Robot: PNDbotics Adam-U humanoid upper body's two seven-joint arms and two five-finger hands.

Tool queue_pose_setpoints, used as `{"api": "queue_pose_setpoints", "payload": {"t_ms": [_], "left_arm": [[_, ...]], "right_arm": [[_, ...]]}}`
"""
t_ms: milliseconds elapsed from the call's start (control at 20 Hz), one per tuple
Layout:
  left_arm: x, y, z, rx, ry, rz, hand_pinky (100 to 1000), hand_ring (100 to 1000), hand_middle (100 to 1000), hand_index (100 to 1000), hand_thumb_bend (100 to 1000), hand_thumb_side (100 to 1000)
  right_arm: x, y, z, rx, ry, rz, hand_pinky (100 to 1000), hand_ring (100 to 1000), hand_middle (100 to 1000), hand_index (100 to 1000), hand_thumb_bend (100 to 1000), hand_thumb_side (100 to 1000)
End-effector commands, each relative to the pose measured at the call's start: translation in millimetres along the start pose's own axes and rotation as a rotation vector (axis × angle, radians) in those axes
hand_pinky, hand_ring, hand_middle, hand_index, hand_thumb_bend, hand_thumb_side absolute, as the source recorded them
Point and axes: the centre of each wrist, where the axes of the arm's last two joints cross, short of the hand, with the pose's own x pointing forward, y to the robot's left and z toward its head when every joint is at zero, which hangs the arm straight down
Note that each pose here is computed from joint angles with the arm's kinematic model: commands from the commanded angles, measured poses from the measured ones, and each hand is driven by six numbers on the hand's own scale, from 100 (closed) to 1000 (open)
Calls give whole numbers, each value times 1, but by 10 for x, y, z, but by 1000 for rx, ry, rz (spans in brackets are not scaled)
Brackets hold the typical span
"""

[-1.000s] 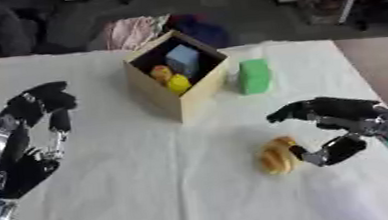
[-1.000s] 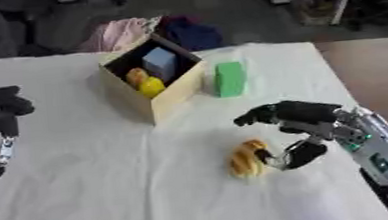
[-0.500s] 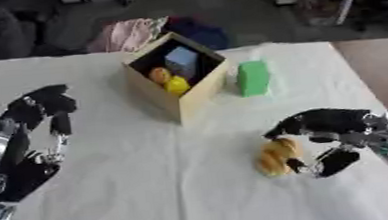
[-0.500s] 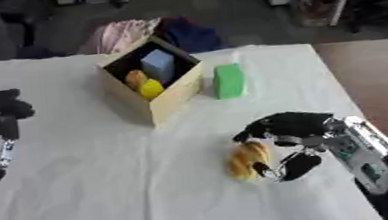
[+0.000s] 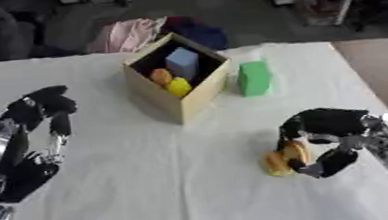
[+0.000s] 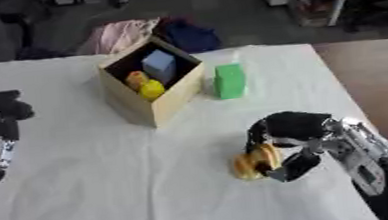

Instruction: Pick up objects on the table and place them in the box.

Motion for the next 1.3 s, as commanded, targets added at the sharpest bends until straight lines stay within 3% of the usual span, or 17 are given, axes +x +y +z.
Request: {"api": "queue_pose_setpoints", "payload": {"t_ms": [50,350,750,1300], "left_arm": [[44,62,-25,8,-23,-20,751,678,630,838,100,535],[57,32,-49,-4,-43,-3,750,674,627,835,100,538],[178,-120,-246,-64,-125,79,751,678,630,833,100,548],[357,-275,-479,-158,-237,170,762,681,633,833,100,547]], "right_arm": [[-71,-263,149,79,-148,129,751,610,359,551,100,252],[-252,-573,461,-86,-97,141,756,606,361,555,100,235],[-554,-863,761,-279,101,114,758,600,366,560,100,201],[-741,-914,629,-507,309,29,741,575,388,583,100,108]]}}
